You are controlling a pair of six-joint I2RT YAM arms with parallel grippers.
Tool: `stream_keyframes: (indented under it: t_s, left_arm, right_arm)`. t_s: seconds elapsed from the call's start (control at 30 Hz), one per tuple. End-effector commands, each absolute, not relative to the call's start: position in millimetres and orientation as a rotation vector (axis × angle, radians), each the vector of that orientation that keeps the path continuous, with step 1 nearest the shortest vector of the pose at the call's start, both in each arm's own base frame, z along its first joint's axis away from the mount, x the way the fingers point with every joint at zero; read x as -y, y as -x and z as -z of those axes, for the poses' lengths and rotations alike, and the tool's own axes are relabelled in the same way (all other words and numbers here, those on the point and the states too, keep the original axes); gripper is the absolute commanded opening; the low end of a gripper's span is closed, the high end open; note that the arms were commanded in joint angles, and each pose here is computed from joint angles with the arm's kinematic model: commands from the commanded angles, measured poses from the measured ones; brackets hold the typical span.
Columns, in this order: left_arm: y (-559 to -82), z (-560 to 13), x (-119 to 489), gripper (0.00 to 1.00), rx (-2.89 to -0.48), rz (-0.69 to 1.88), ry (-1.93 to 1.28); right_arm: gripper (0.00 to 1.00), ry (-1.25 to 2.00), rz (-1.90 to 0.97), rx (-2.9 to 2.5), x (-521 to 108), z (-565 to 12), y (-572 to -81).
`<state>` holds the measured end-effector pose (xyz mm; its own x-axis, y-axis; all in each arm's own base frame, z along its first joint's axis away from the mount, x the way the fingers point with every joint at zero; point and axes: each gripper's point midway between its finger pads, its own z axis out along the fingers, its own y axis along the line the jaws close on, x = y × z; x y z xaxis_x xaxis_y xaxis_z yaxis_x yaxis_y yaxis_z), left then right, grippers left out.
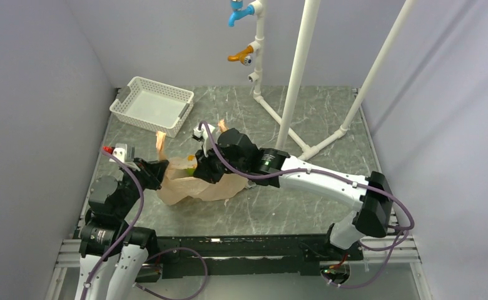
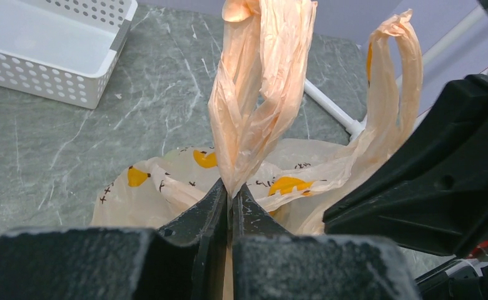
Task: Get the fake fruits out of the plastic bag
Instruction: Adjust the plastic bag at the center of the board.
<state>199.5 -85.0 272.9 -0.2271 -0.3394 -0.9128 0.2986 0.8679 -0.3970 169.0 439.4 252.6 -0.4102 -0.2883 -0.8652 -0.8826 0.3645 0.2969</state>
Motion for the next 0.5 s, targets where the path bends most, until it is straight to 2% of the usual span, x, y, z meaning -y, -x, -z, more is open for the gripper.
stream_keyframes:
  t_s: [0.0,0.17,0.27,0.4,0.47]
  left_arm:
    - [-196.1,-293.3,88.2,0.1,-1.618,0.612,-0.003]
    - [-192.2,-298.4,86.4,0.1,-1.596,0.608,0.0]
    - [-190.6,-300.3,84.0,0.11,-1.598,0.595,0.006]
    - [-189.5,-298.6,80.2,0.11,-1.616,0.58,0.031]
    - [-193.4,-292.7,71.0,0.12,-1.651,0.552,0.118]
  right_arm:
    - [0.13,0.953,-1.044,-1.843,-455.0,-280.5,-181.7]
    - [0.14,0.935,-0.943,-1.872,-458.4,-266.2,-198.2]
    - [0.22,0.932,-0.86,-1.889,-456.1,-250.0,-209.2]
    - [0.25,0.902,-0.653,-1.95,-436.7,-218.4,-230.0]
    - [0.37,0.93,-0.609,-1.975,-426.2,-204.4,-226.5]
